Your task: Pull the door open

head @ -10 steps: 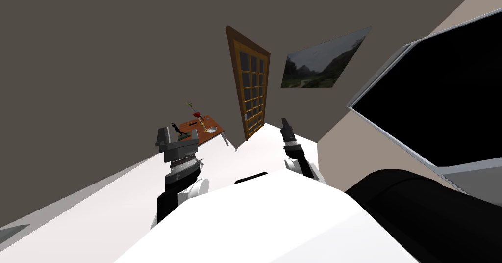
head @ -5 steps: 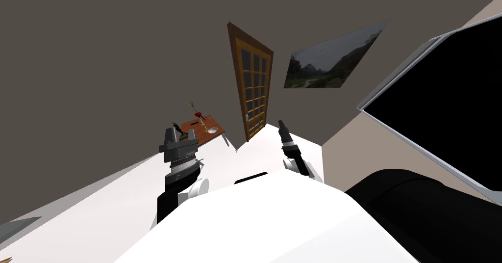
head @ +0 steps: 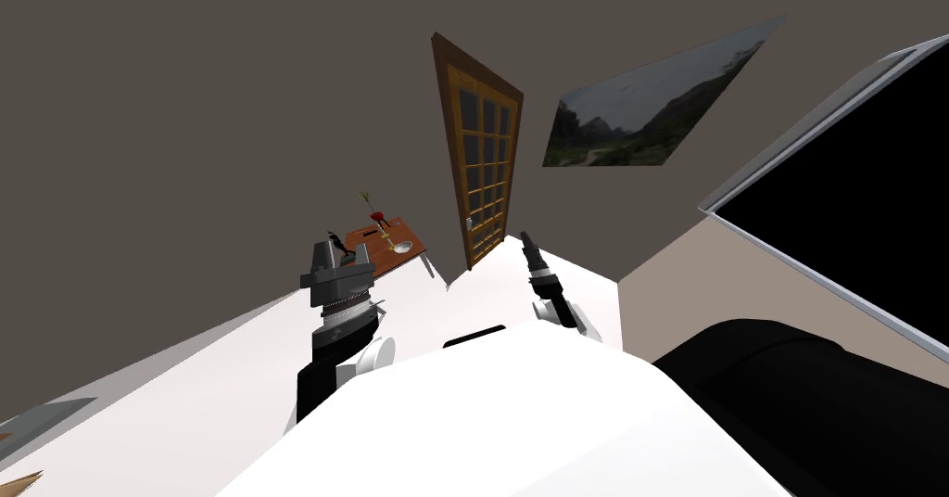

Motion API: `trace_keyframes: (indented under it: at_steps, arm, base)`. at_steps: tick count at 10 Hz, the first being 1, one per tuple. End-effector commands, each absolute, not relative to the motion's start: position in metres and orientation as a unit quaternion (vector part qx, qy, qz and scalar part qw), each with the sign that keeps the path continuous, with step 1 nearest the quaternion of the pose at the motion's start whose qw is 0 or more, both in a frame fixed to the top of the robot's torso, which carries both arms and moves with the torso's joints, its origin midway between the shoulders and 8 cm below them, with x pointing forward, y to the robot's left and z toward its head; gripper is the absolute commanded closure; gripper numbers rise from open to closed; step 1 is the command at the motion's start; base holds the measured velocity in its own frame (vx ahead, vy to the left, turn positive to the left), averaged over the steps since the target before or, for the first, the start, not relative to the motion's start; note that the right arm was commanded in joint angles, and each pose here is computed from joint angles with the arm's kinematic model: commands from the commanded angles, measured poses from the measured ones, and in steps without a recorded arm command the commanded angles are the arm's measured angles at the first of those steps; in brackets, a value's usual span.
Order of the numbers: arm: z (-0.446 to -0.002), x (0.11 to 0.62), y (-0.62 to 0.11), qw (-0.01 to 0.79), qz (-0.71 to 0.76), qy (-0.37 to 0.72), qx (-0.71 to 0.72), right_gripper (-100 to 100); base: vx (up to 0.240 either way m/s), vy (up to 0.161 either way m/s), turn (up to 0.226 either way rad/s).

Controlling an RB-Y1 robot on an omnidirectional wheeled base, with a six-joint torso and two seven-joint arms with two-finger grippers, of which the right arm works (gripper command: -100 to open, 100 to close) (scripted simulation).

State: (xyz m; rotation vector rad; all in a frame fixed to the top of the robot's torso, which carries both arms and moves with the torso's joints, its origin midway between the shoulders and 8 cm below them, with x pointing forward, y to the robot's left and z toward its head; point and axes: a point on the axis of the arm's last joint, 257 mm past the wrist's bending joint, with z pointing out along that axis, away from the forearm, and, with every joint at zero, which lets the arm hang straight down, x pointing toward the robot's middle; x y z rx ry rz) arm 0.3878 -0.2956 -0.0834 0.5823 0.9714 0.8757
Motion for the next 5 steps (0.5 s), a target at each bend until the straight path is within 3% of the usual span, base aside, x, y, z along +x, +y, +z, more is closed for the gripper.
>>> trace_keyframes:
  at_steps: [1,5]
  arm:
    - [-0.093,0.391,-0.294,0.756,0.391,0.455,0.261,-100]
    - [-0.118,0.401,-0.291,0.760,0.365,0.480,0.244,-100]
  base:
    - [0.086,-0.033,0.048]
    - [0.083,-0.040,0.064]
